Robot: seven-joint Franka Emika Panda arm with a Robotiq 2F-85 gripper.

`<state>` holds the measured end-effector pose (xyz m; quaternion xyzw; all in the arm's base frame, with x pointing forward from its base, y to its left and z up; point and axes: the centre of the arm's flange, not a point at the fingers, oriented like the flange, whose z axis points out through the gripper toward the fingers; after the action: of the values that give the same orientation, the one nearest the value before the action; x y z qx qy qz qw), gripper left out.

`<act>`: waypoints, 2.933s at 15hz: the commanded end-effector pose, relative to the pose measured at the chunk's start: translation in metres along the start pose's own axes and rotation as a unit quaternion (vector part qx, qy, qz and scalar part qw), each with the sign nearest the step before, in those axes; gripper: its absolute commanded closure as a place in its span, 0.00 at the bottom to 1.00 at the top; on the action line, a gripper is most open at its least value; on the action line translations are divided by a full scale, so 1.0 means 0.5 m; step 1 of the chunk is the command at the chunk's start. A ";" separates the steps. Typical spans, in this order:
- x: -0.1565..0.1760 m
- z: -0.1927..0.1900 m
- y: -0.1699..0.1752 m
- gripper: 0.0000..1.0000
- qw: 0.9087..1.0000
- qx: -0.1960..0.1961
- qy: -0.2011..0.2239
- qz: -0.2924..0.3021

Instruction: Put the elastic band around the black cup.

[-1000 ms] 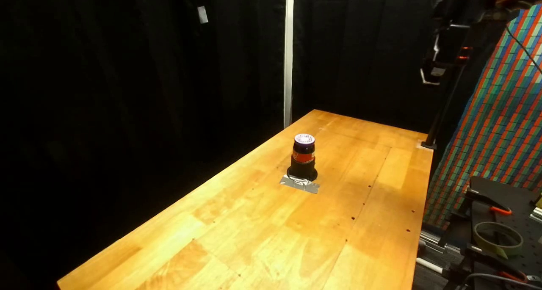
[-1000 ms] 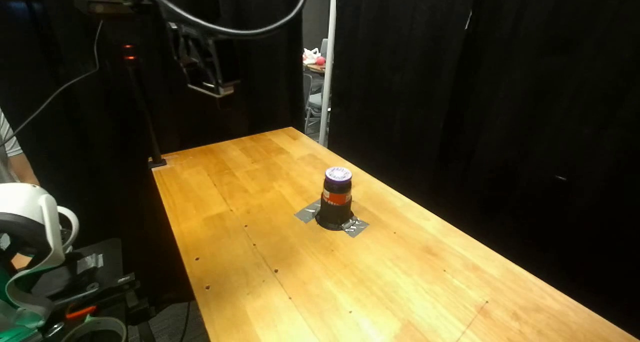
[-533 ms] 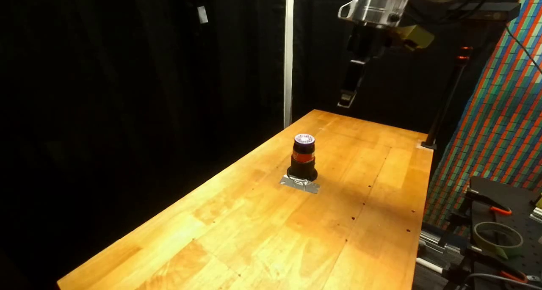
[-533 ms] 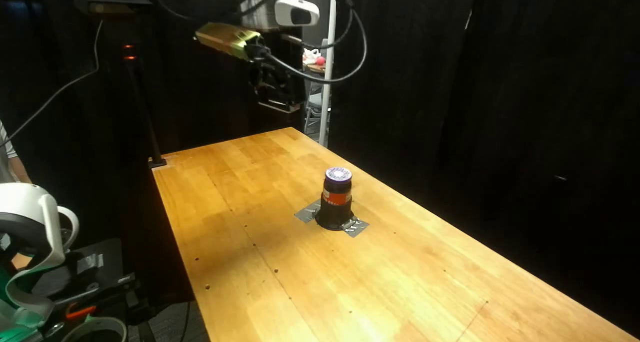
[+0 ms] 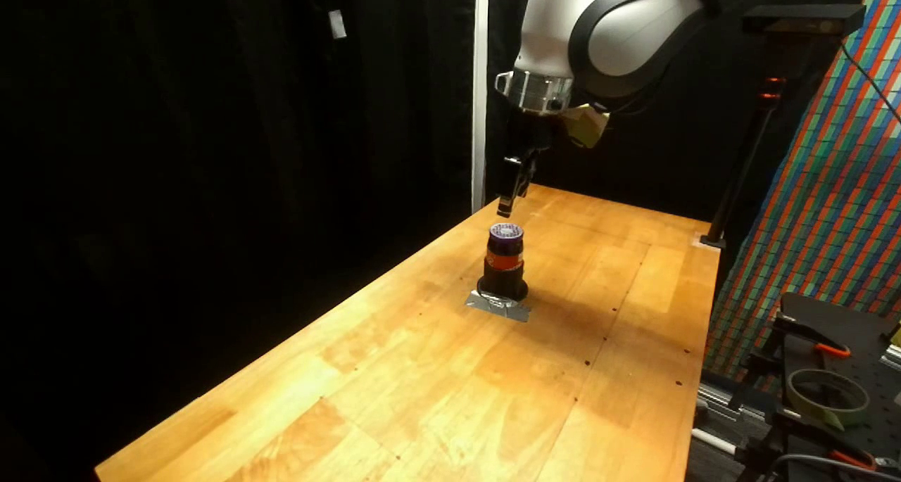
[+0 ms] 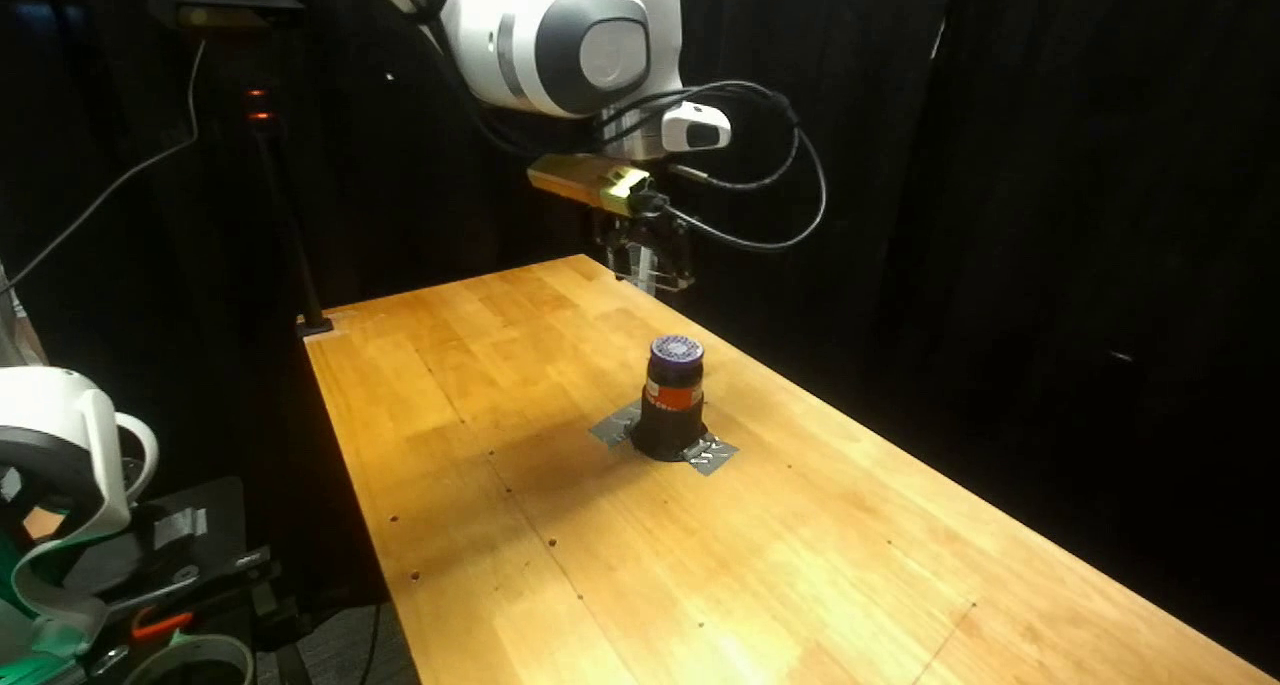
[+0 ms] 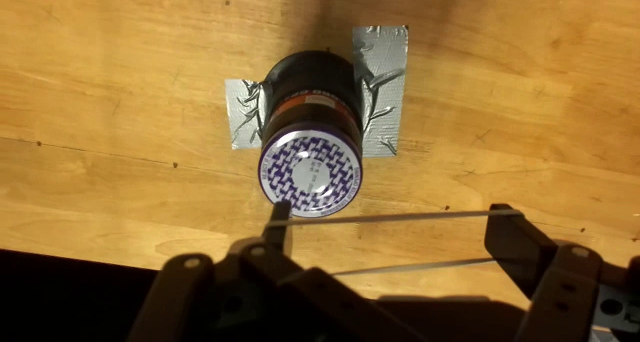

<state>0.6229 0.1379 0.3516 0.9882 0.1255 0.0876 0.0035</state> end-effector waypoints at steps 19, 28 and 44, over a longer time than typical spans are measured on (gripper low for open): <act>0.079 0.227 0.101 0.00 0.999 0.019 -0.022 0.037; 0.014 0.195 0.127 0.00 0.994 0.027 -0.077 0.066; -0.108 0.147 0.127 0.34 0.993 0.051 -0.083 0.072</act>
<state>0.6310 0.0726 0.2622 0.9981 0.0483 -0.0026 -0.0369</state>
